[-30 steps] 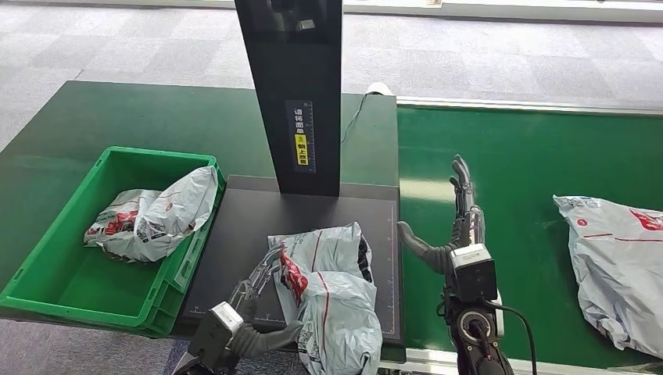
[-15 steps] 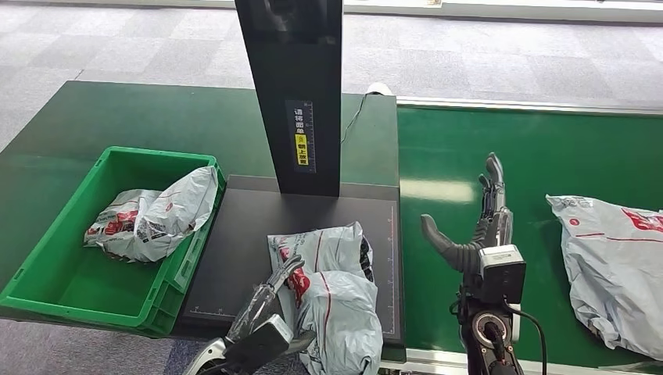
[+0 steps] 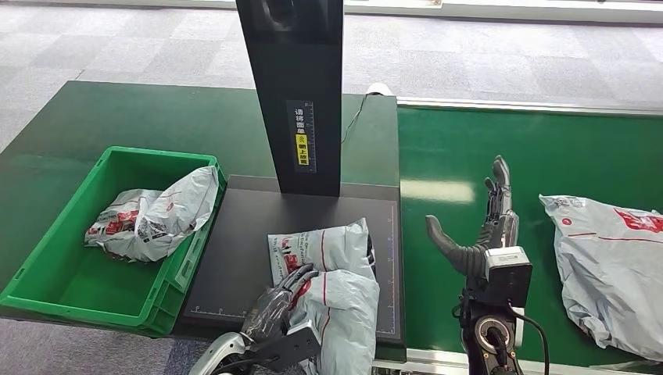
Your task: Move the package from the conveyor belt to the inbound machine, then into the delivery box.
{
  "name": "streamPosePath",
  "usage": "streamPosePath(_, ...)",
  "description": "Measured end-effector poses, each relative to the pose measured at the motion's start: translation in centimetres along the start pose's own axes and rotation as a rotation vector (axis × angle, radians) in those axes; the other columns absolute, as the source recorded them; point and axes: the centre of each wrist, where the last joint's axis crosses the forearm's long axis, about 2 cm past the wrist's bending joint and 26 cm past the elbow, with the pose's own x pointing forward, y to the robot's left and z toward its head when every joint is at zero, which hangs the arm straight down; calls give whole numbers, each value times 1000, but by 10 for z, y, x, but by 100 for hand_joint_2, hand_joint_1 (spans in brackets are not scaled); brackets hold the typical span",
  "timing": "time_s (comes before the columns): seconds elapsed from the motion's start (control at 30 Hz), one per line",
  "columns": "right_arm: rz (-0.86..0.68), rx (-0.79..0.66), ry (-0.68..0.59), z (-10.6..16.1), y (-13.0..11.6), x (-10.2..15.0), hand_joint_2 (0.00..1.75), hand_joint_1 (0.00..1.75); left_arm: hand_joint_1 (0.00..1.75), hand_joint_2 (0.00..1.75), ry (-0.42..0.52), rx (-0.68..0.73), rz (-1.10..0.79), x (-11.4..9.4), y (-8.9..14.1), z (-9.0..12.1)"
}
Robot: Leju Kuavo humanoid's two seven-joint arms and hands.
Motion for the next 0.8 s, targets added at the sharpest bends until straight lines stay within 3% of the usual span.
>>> streamPosePath(0.13, 4, -2, 6, 3, 0, 1, 175, 0, 99, 175, 6, -6, 1, 0, -1, -3)
streamPosePath(0.8, 8, -10, 11, 6, -1, 3, 175, 0, 99, 175, 1, 37, 14, 0, 8, -9)
